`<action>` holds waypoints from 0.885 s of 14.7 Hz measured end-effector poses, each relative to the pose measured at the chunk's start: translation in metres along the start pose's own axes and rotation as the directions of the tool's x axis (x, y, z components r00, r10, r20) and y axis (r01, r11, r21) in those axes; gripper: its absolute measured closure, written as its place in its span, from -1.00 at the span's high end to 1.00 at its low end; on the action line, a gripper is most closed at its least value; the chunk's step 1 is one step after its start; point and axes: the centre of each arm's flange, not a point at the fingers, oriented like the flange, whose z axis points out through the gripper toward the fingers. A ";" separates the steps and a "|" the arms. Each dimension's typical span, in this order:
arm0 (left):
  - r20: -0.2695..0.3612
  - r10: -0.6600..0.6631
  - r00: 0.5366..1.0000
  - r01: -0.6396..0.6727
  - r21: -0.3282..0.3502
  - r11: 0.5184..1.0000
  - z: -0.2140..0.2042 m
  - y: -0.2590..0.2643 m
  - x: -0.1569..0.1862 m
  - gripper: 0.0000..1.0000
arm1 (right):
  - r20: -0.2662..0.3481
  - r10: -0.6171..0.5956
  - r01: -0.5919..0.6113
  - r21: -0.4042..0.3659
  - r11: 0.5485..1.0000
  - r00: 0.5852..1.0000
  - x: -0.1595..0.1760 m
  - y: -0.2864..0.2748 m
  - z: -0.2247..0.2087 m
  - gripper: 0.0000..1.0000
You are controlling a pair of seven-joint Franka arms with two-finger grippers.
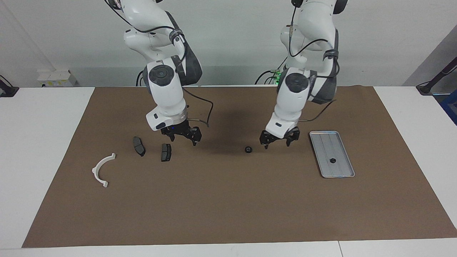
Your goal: Place bearing gear from tray to pile
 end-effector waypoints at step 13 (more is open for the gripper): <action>-0.019 0.125 0.992 -0.125 0.010 0.992 0.072 -0.194 0.035 1.00 | -0.009 0.114 -0.114 -0.011 0.993 0.993 -0.103 -0.185 0.072 1.00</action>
